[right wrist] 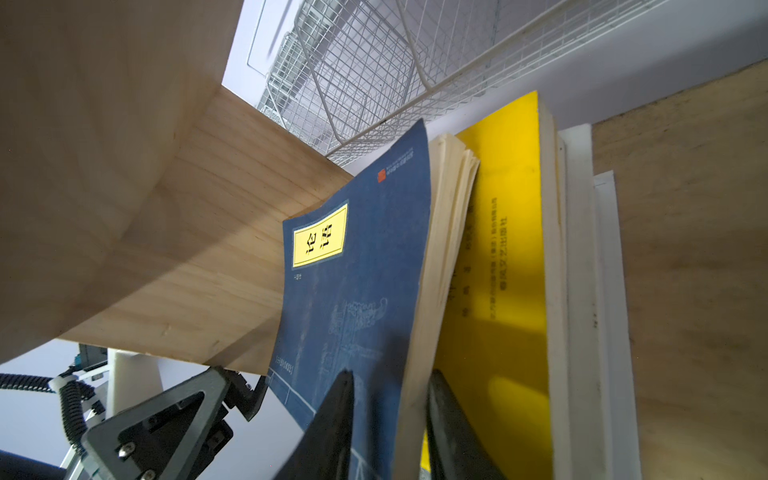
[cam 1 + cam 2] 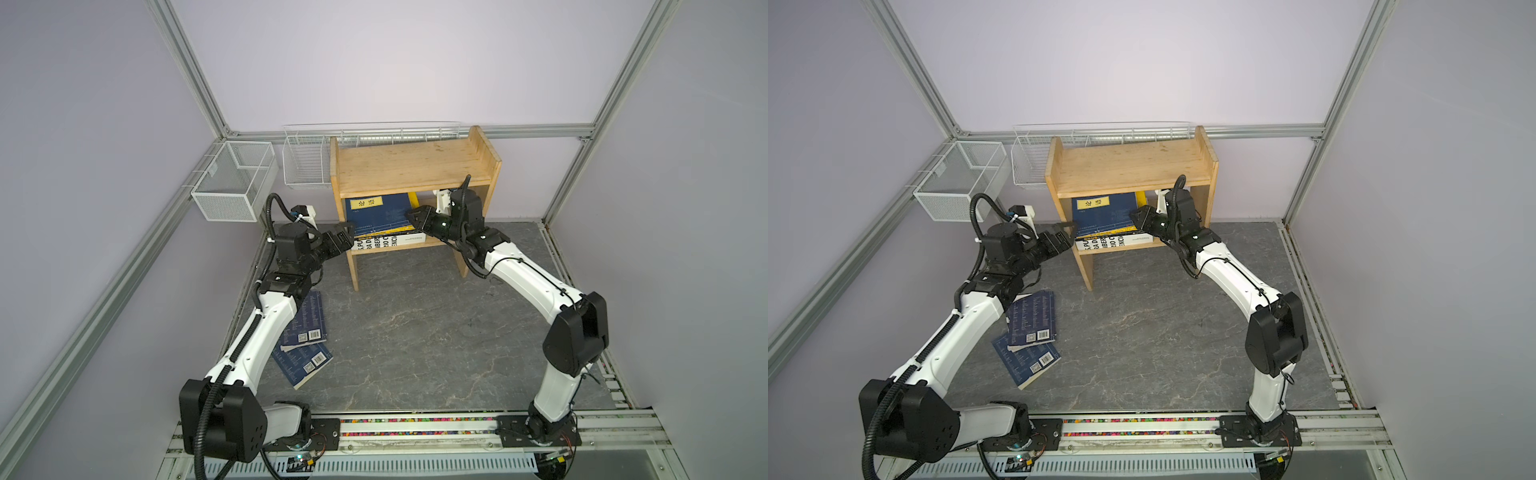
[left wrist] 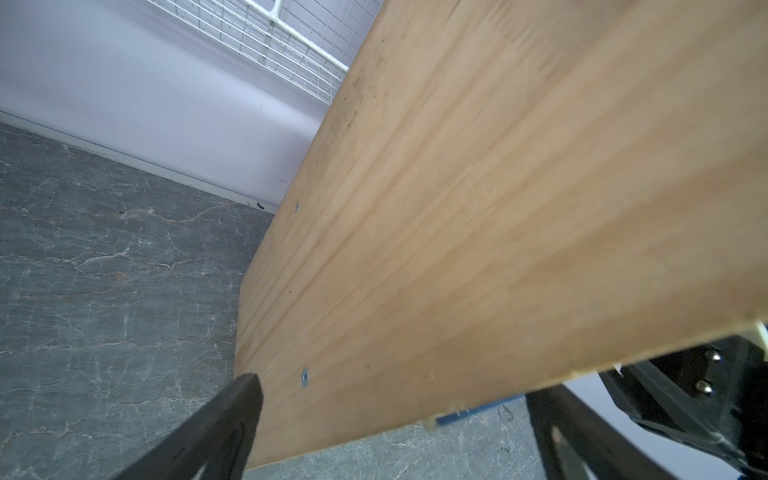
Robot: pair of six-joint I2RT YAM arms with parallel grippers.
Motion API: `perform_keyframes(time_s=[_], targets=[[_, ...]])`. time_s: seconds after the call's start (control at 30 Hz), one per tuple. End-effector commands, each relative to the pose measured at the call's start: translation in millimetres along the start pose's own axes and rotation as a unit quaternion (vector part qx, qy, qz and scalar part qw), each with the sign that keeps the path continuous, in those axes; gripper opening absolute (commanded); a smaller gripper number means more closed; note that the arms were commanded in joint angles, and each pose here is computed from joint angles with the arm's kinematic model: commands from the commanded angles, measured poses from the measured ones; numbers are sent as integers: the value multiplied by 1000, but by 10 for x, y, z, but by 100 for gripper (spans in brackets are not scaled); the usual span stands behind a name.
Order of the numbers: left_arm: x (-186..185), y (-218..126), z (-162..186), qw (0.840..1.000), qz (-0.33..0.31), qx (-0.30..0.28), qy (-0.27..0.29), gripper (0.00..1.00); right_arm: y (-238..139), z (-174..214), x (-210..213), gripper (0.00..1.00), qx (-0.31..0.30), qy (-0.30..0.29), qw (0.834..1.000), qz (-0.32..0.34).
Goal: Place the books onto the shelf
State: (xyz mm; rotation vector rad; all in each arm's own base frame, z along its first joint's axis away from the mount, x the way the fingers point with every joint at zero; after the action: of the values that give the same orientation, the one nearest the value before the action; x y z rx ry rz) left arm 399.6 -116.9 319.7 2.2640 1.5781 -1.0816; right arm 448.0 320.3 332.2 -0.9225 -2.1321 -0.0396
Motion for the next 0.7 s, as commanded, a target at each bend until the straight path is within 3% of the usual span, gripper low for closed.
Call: perform_keyframes(time_s=[0.0,0.13,0.4,0.67], targets=[[-5,10,-62,1000,3,-10,0,100,-38,-160,211,41,-29,-30,999,-22],[5,35,-32,1000,5,-5,-3,100,-90,-185,234,57,-45,-56,997,-7],[8,63,-6,1000,9,1,-5,100,-268,-315,396,66,-110,-158,981,39],[-17,56,25,1000,18,10,7,100,-465,-395,783,79,-167,-252,953,-30]])
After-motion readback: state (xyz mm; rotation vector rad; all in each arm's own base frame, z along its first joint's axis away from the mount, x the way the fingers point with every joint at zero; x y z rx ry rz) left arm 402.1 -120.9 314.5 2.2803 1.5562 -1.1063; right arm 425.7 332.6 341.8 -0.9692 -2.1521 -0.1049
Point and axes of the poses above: each gripper's point midway between its finger pads, its own y axis out along the fingers, its own x axis along the line the jaws close on, z = x × y, the point moved 2 cm from there along -y, back along the fingers, and after that the axes turned 5 degrees about -y, right-handed, at the moved point
